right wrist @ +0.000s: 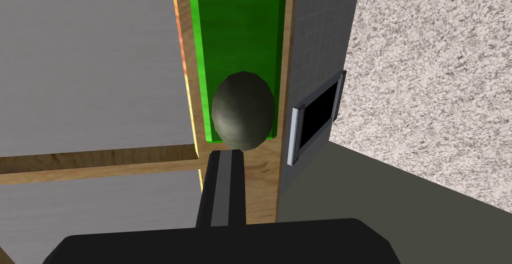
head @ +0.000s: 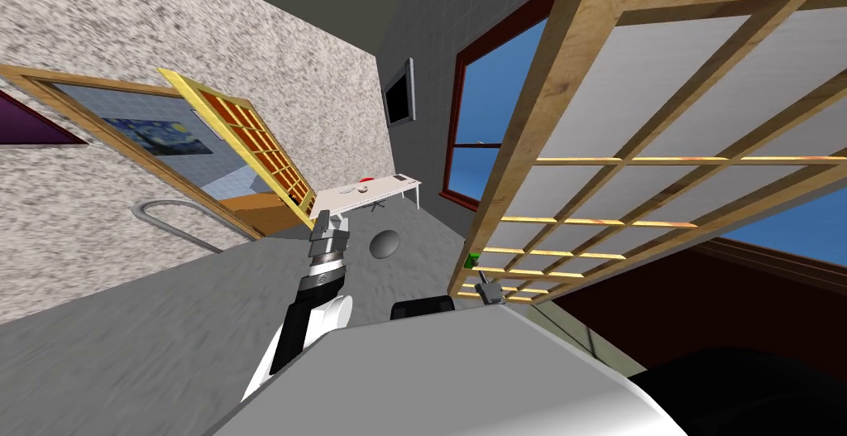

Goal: Push the door open

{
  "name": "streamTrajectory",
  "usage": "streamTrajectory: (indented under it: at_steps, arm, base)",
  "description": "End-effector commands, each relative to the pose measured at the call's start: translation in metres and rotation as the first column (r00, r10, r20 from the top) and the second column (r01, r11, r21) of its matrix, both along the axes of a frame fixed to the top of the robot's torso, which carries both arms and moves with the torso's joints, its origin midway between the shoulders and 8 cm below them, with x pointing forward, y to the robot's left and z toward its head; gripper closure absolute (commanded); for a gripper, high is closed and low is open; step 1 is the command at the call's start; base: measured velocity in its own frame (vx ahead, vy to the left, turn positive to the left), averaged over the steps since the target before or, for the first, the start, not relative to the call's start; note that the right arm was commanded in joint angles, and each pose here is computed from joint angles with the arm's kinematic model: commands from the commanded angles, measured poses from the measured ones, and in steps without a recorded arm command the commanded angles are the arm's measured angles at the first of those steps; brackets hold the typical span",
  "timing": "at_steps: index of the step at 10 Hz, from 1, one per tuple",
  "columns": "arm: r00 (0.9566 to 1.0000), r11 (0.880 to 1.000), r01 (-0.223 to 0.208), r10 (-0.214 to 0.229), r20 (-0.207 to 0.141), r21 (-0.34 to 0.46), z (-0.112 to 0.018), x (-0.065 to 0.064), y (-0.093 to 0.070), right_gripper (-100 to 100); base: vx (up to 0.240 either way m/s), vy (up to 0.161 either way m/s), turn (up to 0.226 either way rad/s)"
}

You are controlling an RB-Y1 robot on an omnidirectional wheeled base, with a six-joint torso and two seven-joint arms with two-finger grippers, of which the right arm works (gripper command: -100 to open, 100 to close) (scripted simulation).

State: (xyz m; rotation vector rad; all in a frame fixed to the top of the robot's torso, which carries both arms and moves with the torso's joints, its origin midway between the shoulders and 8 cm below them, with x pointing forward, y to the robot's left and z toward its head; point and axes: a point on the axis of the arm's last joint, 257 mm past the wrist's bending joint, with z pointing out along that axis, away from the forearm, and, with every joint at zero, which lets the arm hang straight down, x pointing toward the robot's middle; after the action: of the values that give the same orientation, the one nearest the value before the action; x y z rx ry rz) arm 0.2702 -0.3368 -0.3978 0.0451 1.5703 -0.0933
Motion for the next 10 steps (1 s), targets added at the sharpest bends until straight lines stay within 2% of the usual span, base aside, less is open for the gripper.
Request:
streamTrajectory:
  at_steps: [1, 2, 4, 5, 6, 7, 8, 10]
  arm:
    - [1.0000, 1.000, 0.000, 0.000, 0.000, 0.000, 0.000, 0.000, 0.000, 100]
    - [0.9999, 1.000, -0.009, 0.009, -0.006, -0.026, 0.002, -0.006, -0.011, -100]
    - [1.0000, 1.000, 0.001, -0.001, -0.006, -0.019, 0.003, -0.014, -0.012, -100]
    - [0.9998, 1.000, 0.019, -0.019, -0.001, 0.009, 0.001, -0.018, -0.005, -100]
    - [0.9996, 0.999, 0.030, -0.030, 0.001, 0.026, 0.000, -0.020, 0.001, -100]
    - [0.9998, 1.000, 0.022, -0.022, -0.001, 0.014, 0.002, -0.018, -0.003, -100]
    - [0.9999, 1.000, 0.010, -0.010, -0.004, -0.015, 0.003, -0.016, -0.013, -100]
    - [1.0000, 0.999, 0.006, -0.006, -0.004, -0.036, 0.005, -0.010, -0.020, -100]
  base:
    - [0.000, 0.000, 0.000]
    - [-0.066, 0.024, -0.063]
    - [-0.147, 0.090, -0.103]
    - [-0.169, 0.074, -0.079]
    - [-0.154, 0.065, -0.042]
    - [-0.068, 0.033, -0.010]
    - [0.070, -0.017, 0.011]
    - [0.211, -0.023, 0.022]
